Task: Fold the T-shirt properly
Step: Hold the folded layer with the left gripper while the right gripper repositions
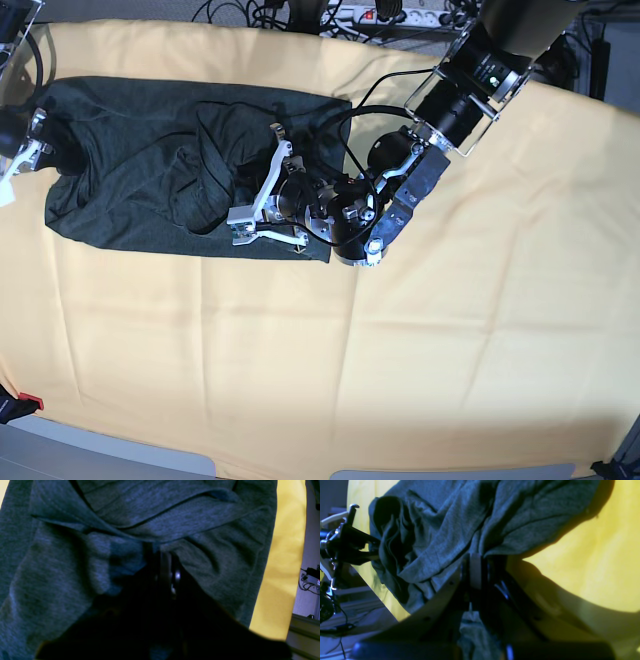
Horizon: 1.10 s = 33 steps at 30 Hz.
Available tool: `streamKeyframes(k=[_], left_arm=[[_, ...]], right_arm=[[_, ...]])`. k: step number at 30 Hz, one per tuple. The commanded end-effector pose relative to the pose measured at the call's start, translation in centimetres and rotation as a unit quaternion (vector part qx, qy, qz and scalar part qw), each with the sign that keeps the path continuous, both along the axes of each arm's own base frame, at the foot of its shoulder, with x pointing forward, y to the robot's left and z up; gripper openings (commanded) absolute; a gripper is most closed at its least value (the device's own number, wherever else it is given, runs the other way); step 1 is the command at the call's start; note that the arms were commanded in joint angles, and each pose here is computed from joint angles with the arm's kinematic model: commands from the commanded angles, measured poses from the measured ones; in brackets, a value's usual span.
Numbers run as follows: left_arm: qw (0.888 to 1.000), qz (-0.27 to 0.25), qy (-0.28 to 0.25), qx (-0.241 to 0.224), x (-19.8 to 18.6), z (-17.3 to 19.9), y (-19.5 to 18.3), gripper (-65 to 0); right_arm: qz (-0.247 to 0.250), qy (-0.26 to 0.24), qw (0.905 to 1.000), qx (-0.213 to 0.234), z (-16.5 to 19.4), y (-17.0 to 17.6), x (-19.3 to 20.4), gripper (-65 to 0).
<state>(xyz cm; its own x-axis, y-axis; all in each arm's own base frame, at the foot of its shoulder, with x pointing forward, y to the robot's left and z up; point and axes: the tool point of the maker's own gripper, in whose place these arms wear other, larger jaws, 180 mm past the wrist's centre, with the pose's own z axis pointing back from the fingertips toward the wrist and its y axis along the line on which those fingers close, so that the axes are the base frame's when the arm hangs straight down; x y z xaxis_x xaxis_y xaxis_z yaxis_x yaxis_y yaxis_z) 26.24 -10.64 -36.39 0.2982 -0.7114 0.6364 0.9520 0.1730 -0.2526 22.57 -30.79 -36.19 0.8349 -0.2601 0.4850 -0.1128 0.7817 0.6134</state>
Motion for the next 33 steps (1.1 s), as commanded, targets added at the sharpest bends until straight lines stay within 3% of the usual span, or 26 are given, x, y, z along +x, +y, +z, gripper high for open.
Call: streamKeyframes(k=[1, 7, 13, 21, 28, 33], left_arm=[[1.0, -0.001, -0.012, 0.001, 0.6, 0.5, -0.2, -65.0], [1.0, -0.001, -0.011, -0.003, 0.5, 0.7, -0.3, -65.0], [0.998, -0.003, 0.013, -0.057, 0.5, 2.9, -1.6, -65.0], [0.997, -0.004, 0.015, -0.07, 0.8, 3.7, -1.8, -65.0], [0.997, -0.005, 0.014, -0.072, 0.8, 3.8, -1.9, -65.0], [0.997, -0.01, 0.011, -0.078, 1.0, 4.3, -2.0, -65.0]], right_arm=[[0.001, -0.024, 0.9996, -0.014, 1.9, -1.2, 1.0, -65.0], [0.005, -0.025, 0.999, -0.037, 2.8, -2.6, 1.2, -65.0], [0.003, -0.024, 0.9987, -0.044, 2.8, -2.9, 1.2, -65.0], [-0.015, -0.006, 0.9917, -0.128, 1.7, -5.5, 1.3, -65.0], [0.016, -0.022, 0.9764, -0.214, 3.2, -5.9, 2.1, -65.0], [0.033, -0.045, 0.9706, -0.234, 4.5, -5.1, 2.7, -65.0]])
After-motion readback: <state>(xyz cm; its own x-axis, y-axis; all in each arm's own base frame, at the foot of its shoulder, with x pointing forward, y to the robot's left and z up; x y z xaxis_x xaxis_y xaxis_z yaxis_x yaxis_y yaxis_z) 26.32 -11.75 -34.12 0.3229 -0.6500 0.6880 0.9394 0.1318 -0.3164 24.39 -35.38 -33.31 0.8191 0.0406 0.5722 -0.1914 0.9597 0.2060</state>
